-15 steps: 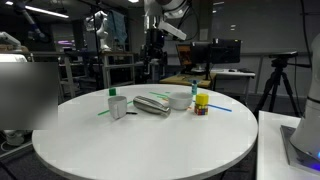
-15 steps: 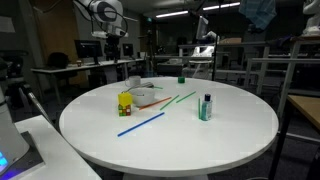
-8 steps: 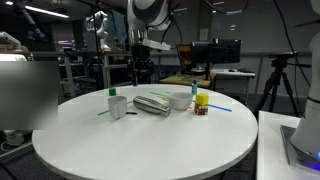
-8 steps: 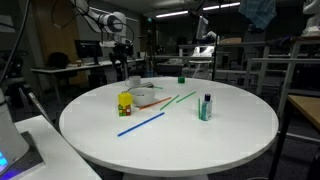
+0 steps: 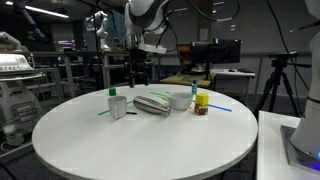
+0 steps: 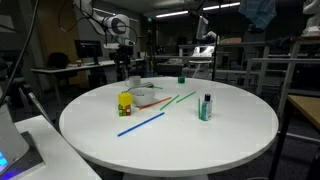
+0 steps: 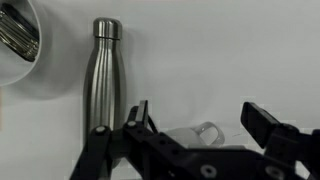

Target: Put the silver bottle upright

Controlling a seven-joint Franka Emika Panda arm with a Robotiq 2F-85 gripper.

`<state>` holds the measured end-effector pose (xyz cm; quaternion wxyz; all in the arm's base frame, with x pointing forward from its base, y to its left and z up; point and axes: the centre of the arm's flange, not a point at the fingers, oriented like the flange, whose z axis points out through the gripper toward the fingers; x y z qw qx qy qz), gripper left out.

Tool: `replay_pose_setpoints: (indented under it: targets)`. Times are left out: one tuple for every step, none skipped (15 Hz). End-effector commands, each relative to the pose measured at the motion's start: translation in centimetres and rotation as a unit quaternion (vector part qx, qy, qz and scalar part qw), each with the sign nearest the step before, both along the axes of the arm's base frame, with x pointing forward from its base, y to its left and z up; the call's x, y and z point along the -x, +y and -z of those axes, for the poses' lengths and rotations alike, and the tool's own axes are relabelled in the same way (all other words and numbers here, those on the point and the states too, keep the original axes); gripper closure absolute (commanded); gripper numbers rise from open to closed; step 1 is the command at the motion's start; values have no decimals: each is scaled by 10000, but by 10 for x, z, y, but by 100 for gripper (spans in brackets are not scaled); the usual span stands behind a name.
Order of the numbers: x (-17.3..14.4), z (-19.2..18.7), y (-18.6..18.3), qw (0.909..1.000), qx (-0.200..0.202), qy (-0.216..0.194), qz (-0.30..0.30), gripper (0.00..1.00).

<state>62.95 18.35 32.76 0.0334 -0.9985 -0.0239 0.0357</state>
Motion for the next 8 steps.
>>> replay_pose_setpoints:
  targets:
    - [-5,-6,5,9995,65,-298,111,0]
    - [-5,-6,5,9992,58,-365,126,0]
    - [-5,-6,5,9990,18,-425,153,0]
    - [-4,-4,4,9986,34,-494,160,0]
    - [-2,-2,3,9983,28,-552,158,0]
    - [0,-1,2,9980,36,-601,166,0]
    - [5,3,-1,9977,2,-658,157,0]
    - [-7,-1,3,9987,-90,-486,85,0]
